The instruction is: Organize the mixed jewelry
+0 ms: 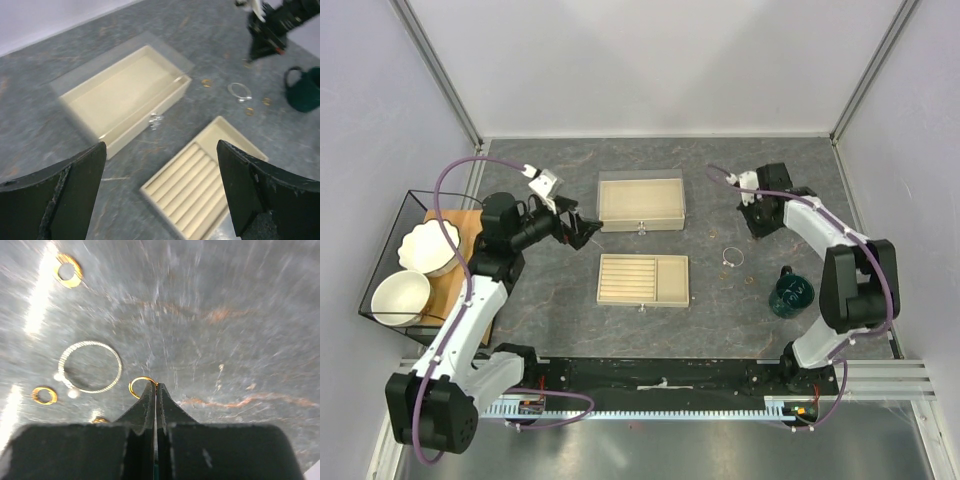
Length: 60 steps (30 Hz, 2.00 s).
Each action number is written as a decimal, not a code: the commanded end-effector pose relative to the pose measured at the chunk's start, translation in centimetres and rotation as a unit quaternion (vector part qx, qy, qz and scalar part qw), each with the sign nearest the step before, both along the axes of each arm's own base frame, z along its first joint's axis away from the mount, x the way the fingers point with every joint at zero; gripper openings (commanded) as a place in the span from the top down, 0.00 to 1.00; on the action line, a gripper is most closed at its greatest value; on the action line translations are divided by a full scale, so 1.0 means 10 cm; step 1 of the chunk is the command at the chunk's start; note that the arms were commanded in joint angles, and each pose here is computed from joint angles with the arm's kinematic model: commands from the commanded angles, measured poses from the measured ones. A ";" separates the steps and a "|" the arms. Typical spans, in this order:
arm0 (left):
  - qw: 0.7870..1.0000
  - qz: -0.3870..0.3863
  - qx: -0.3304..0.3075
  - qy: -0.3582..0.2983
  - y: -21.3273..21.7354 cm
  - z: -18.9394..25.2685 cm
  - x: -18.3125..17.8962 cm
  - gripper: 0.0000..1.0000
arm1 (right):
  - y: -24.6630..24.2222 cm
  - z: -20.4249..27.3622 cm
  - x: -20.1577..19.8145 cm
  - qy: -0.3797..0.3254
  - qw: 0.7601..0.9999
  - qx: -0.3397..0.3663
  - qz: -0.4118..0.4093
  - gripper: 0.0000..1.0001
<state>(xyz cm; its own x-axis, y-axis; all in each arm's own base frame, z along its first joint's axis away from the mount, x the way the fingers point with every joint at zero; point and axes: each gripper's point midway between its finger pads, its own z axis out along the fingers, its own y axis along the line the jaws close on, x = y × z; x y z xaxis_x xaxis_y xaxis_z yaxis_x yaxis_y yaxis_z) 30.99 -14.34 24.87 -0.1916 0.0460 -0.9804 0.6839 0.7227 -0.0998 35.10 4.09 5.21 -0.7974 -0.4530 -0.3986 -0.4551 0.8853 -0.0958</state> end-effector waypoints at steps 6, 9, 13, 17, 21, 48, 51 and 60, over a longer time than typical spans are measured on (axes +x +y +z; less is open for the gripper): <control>0.984 -0.148 -0.076 0.065 -0.99 0.35 -0.24 0.01 | 1.00 1.55 0.41 -0.182 0.972 0.139 0.048 1.00; 0.984 -0.140 -0.083 0.071 -1.24 0.44 -0.20 0.02 | 1.28 1.80 0.42 -0.211 0.962 0.162 0.065 1.00; 0.985 -0.115 -0.094 0.091 -1.50 0.45 -0.03 0.07 | 1.53 2.00 0.41 -0.236 0.951 0.182 0.080 1.00; 0.983 -0.104 -0.106 0.111 -1.68 0.41 0.09 0.12 | 1.70 2.14 0.41 -0.271 0.938 0.199 0.083 1.00; 0.981 -0.085 -0.115 0.128 -1.80 0.33 0.21 0.18 | 1.80 2.22 0.39 -0.277 0.933 0.215 0.083 1.00; 0.980 -0.065 -0.126 0.138 -1.93 0.41 0.38 0.48 | 2.13 2.38 0.05 -0.258 0.915 0.293 0.104 1.00; 0.980 -0.064 -0.127 0.138 -1.93 0.41 0.38 0.49 | 2.14 2.39 0.04 -0.258 0.913 0.297 0.105 1.00; 0.979 -0.071 -0.131 0.139 -1.97 0.44 0.39 0.59 | 2.15 2.39 0.01 -0.255 0.913 0.301 0.107 1.00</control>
<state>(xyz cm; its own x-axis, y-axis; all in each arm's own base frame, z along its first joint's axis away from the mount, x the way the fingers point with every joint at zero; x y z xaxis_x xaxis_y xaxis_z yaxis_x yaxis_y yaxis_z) 34.42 -33.38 26.55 -0.4997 -0.1116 -0.8590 0.6756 0.5704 -0.4671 35.69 25.16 26.82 -0.4032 -0.1968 -0.8937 -0.6386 0.7600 0.1208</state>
